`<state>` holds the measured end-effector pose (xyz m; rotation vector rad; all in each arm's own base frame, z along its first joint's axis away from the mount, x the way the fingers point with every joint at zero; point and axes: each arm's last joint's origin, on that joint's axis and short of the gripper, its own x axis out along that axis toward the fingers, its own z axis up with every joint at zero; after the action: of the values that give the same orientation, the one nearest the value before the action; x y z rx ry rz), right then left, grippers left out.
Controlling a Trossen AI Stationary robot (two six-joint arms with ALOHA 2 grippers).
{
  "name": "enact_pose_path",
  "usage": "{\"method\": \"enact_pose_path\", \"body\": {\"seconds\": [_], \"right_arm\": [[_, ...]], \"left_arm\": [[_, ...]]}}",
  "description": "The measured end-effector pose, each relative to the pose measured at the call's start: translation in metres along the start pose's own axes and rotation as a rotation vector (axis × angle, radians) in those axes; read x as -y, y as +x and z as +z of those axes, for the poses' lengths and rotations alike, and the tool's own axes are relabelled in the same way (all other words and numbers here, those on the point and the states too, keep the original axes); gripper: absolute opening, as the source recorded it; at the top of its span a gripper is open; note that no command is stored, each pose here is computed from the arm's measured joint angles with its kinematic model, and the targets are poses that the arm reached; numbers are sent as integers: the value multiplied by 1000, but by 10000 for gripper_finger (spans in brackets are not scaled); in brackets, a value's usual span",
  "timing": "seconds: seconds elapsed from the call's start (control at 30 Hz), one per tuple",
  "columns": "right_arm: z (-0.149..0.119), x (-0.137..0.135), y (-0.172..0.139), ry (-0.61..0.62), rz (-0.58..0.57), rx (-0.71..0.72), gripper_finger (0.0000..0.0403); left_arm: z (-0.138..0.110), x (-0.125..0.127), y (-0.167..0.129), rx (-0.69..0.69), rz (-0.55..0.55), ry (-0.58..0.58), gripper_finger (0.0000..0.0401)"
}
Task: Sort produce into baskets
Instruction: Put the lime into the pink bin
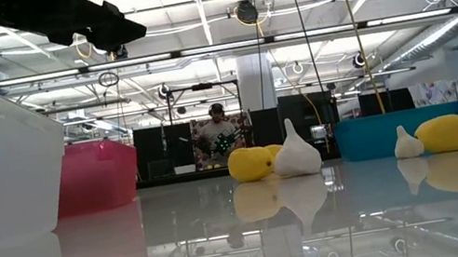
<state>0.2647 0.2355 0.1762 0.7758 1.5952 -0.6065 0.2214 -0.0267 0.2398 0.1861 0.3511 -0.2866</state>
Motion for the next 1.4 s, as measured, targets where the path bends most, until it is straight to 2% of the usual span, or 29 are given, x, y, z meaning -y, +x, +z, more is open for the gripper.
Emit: {"method": "enact_pose_path", "body": {"seconds": [0.23, 0.5, 0.63, 0.73, 0.9, 1.07, 1.17, 1.3, 1.4], "right_arm": [[0, -4, 0, -16, 40, -1, 175], [-3, -6, -3, -9, 75, -101, 171], [-1, -15, -8, -15, 177, -95, 171], [7, -24, -12, -24, 286, -46, 171], [31, -38, -22, -69, 448, 105, 171], [67, -45, -34, -202, 542, 340, 171], [94, -47, -44, -298, 557, 541, 171], [131, -48, -62, -404, 553, 828, 171], [157, -49, -75, -493, 574, 992, 171]], "left_arm": [[0, 0, 0, -6, 18, 16, 292], [-2, -4, 0, -42, 131, 17, 292], [-6, -6, -1, -96, 222, 23, 292], [-8, -9, -2, -136, 331, 27, 292], [-9, -14, -5, -178, 516, 31, 292], [-6, -19, -12, -191, 702, 38, 292], [-8, -25, -18, -233, 811, 47, 292], [-11, -34, -24, -266, 874, 29, 292], [-13, -42, -28, -283, 912, 9, 292]]}}
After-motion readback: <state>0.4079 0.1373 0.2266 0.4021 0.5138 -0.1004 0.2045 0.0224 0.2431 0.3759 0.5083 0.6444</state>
